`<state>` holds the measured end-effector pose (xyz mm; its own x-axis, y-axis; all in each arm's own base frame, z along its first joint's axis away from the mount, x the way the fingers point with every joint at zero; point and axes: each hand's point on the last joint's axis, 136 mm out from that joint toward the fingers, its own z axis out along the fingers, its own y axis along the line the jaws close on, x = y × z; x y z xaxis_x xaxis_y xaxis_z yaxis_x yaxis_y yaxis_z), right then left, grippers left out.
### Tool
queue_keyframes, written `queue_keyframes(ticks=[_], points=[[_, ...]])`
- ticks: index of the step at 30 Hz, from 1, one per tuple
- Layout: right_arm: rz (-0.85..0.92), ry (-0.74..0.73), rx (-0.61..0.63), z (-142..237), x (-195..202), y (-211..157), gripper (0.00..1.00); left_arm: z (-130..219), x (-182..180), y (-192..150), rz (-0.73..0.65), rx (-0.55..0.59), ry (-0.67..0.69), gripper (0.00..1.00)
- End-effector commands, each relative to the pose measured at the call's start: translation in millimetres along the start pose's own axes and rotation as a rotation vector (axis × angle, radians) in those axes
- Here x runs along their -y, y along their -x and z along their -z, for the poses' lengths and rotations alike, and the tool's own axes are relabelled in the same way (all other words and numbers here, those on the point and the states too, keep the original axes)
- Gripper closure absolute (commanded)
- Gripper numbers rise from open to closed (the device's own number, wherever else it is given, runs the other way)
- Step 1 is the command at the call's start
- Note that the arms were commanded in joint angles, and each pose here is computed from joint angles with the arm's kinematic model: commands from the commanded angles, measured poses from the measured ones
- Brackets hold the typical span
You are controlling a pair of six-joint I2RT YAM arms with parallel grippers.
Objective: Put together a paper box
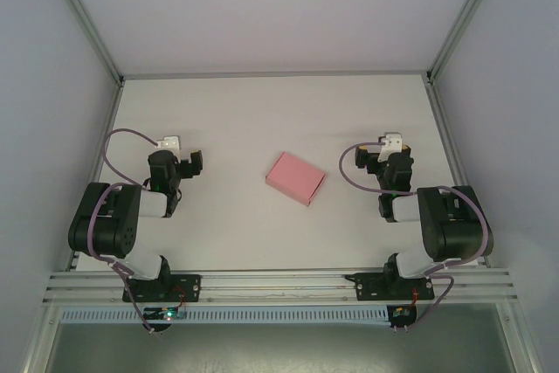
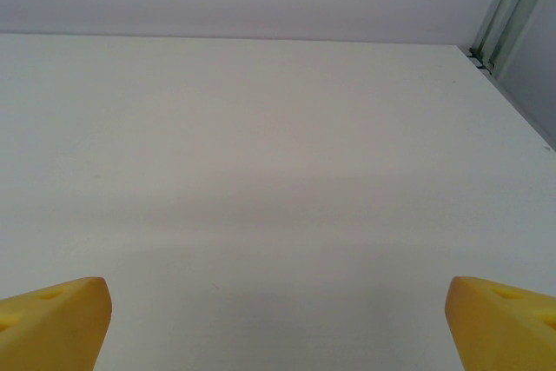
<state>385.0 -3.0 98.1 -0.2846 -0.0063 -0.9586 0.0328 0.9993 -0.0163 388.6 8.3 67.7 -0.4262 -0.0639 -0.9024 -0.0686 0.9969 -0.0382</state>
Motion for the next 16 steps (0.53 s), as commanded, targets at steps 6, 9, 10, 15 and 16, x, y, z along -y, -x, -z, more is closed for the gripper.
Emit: queue_keyframes(ticks=[6,9,10,15,16], points=[[-0.021,0.011,0.055,-1.4,-0.3,17.2,0.02,-0.1,0.4,20.3,-0.017,0.064,-0.004,0.0],[-0.022,0.01,0.055,-1.9,0.0,17.0,0.02,0.0,0.3,20.6,-0.017,0.065,-0.004,0.0],[-0.022,0.01,0.056,-1.9,-0.1,17.6,0.02,-0.1,0.2,20.4,-0.016,0.065,-0.003,0.0],[-0.02,0.011,0.055,-1.3,-0.2,17.1,0.02,-0.1,-0.1,20.6,-0.016,0.066,-0.002,0.0],[-0.02,0.011,0.055,-1.3,-0.2,17.0,0.02,0.0,0.4,19.8,-0.017,0.063,-0.004,0.0]])
